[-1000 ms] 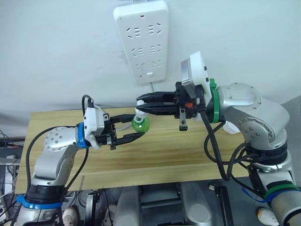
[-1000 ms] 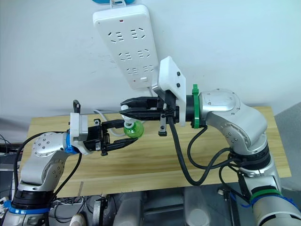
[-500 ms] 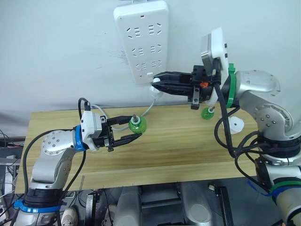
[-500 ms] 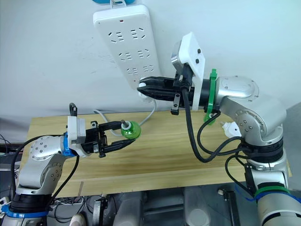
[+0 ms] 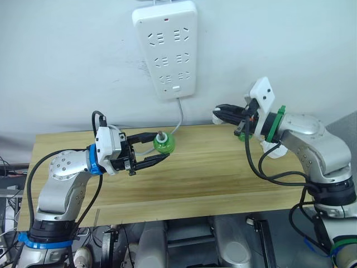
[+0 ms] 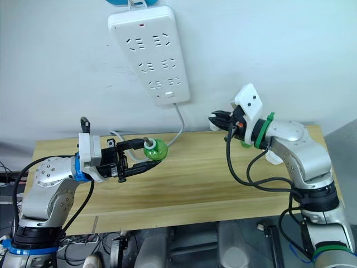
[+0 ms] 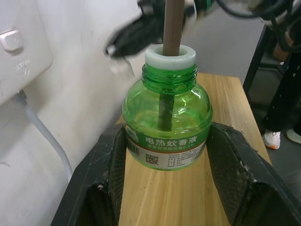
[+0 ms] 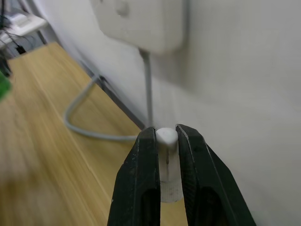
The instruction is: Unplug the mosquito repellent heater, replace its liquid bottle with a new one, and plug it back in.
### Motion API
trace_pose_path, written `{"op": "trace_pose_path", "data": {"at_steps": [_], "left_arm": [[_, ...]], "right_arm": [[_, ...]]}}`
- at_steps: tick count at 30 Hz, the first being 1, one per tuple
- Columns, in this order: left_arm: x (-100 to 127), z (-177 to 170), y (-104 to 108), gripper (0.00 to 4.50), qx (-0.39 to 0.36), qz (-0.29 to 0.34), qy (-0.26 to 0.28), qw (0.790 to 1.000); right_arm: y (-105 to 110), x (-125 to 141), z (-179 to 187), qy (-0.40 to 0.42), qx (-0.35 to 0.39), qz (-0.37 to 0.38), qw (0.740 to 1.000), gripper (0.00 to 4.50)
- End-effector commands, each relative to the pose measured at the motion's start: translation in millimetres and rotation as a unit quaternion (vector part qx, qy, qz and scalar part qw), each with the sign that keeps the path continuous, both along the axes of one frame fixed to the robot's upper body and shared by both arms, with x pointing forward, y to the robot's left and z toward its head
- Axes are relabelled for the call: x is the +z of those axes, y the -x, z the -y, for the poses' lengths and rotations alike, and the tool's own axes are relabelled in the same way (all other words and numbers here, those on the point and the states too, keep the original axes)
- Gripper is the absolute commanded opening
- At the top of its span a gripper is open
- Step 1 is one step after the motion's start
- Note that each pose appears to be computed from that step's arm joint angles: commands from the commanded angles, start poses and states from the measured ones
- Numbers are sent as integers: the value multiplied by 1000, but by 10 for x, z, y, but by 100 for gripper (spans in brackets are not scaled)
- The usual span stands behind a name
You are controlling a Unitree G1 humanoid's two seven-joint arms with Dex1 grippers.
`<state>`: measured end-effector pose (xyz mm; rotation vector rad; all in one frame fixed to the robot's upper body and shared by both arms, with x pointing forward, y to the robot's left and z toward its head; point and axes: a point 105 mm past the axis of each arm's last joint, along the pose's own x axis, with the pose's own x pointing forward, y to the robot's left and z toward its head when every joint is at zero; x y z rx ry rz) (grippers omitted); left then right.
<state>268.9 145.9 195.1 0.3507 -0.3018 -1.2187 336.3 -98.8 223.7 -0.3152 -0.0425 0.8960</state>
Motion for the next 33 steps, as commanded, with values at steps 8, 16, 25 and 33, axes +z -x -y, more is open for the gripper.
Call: {"op": "trace_pose_path", "data": {"at_steps": [8, 16, 25, 33], "left_arm": [[68, 46, 84, 219, -10, 11, 6, 1000], [60, 54, 108, 219, -11, 6, 7, 1000], [62, 35, 136, 219, -7, 3, 4, 1000], [53, 25, 157, 219, -5, -4, 4, 1000]], "right_arm": [[-77, -372, 335, 20, -91, 9, 996, 22], [-219, -636, 482, 42, -151, 17, 987, 22], [-314, -760, 392, 31, -157, 15, 987, 22], [-373, -777, 347, 18, -166, 16, 986, 22]]}}
